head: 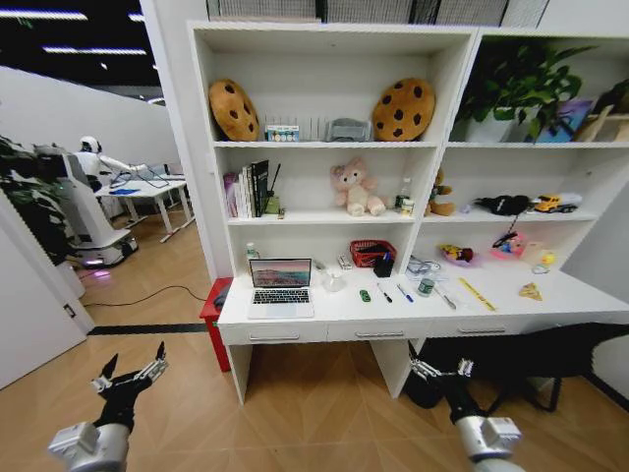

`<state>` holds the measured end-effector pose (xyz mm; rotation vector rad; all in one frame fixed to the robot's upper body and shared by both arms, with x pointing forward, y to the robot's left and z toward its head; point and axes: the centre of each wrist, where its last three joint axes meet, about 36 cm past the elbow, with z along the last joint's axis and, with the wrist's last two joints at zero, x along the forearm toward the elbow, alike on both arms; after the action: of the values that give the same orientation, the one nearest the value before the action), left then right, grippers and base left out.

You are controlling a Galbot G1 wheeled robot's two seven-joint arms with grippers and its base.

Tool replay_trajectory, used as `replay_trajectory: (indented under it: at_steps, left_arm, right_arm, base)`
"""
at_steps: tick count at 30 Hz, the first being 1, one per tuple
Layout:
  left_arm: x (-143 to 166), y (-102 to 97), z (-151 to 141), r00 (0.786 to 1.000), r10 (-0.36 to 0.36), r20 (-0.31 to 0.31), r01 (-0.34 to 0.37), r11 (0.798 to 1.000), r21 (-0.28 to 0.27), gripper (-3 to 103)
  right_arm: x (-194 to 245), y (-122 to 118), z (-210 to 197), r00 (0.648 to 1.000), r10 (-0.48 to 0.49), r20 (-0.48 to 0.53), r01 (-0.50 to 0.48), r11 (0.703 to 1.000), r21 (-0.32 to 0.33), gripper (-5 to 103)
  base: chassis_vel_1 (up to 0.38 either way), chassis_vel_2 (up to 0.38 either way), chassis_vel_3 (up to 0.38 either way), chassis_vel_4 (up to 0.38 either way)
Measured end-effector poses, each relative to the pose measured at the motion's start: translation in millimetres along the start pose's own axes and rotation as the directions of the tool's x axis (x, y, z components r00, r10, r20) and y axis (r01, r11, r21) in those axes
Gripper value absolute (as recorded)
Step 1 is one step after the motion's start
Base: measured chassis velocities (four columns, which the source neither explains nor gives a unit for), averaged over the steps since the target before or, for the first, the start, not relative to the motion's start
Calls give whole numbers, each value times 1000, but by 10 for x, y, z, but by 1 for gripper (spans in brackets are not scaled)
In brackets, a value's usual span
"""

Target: Organize the objects on the table.

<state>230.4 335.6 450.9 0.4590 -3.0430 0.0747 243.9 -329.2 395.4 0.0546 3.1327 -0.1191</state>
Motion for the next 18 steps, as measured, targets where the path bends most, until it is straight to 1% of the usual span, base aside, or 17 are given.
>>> replay_trajectory:
  at_steps: [18]
  left_arm:
    - [-3, 8, 19, 1000, -2, -7, 2, 1000, -2, 100]
  right_arm:
    - [8, 27, 10, 1000, -5, -3, 5, 1000, 2, 100]
  base:
    - [0, 0, 0, 0]
